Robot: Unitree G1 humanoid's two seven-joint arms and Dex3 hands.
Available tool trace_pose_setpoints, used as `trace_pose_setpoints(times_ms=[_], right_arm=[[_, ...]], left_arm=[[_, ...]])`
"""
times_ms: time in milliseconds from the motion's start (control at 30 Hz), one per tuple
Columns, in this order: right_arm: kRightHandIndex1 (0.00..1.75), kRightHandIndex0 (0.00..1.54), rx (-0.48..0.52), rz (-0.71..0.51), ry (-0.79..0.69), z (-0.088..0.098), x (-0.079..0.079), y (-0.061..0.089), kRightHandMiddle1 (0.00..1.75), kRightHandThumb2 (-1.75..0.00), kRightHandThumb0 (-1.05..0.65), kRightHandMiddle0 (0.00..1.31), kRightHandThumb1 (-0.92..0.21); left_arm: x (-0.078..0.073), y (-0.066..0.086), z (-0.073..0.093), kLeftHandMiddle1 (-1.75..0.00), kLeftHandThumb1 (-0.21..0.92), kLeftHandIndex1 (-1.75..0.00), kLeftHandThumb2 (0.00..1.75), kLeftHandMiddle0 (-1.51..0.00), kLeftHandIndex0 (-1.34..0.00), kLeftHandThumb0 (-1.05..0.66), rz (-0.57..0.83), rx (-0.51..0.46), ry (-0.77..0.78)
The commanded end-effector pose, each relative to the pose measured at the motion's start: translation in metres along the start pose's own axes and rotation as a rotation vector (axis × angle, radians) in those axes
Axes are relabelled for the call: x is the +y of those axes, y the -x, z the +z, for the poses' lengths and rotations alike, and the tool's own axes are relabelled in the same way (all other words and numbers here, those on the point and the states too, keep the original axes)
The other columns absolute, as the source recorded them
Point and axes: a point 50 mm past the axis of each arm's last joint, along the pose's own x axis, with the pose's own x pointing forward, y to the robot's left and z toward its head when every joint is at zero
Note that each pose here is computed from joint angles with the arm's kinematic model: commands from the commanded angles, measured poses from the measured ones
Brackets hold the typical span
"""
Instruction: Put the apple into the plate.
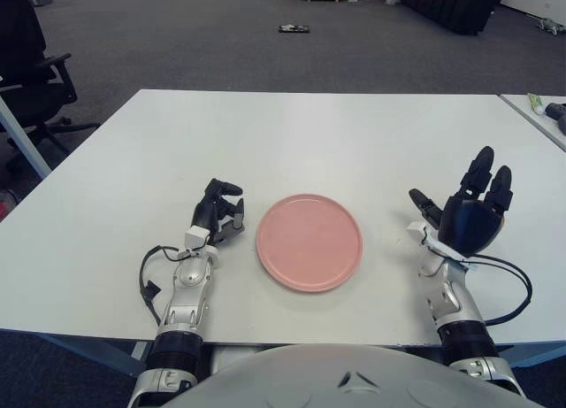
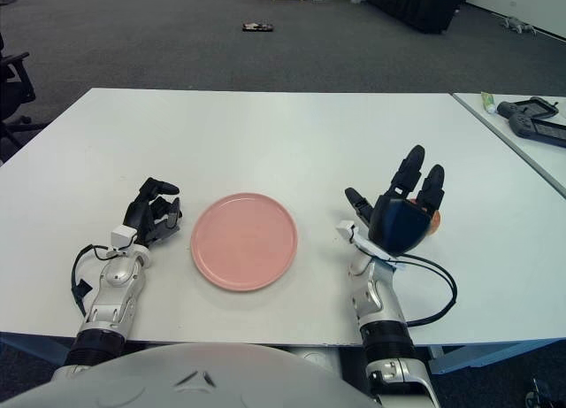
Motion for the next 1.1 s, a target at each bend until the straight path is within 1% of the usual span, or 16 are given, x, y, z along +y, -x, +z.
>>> trace_pose_setpoints(times_ms=[0,333,500,700,900,1067], right_arm=[[0.00,0.00,0.046,0.012,0.020,-0.002,0.003,-0.014,0.00,-0.30,-1.00,0.00,-0.73],[0.00,0.00,0.104,0.059,0.052,-0.002,0.009,-0.027,0.00,-0.29,-1.03,0.00,-0.75],[0.00,0.00,0.149,0.108,0.077,-0.003,0.013,-0.032,0.00,-0.29,-1.03,0.00,-0.76],[0.00,0.00,0.244,0.198,0.113,-0.008,0.020,-0.039,0.00,-0.28,-1.01,0.00,-0.77],[0.00,0.00,0.332,0.276,0.148,-0.011,0.023,-0.042,0.00,-0.26,-0.98,0.00,-0.77],[0.00,0.00,0.421,0.373,0.162,-0.021,0.029,-0.045,0.00,-0.25,-0.96,0.00,-0.76]], left_arm=[[0.002,0.002,-0.005,-1.75,0.61,-1.75,0.95,-0.52,-0.38,-0.39,0.011,0.041,-0.007],[0.001,0.002,-0.004,-1.75,0.61,-1.75,0.95,-0.53,-0.39,-0.39,0.014,0.044,-0.009],[0.001,0.003,-0.004,-1.75,0.61,-1.75,0.96,-0.54,-0.39,-0.40,0.010,0.039,-0.008],[0.001,0.003,-0.004,-1.75,0.61,-1.75,0.96,-0.55,-0.39,-0.40,0.009,0.036,-0.006],[0.001,0.003,-0.004,-1.75,0.61,-1.75,0.96,-0.56,-0.39,-0.40,0.007,0.033,-0.010],[0.001,0.003,-0.004,-1.75,0.60,-1.75,0.96,-0.56,-0.39,-0.40,0.008,0.035,-0.004]])
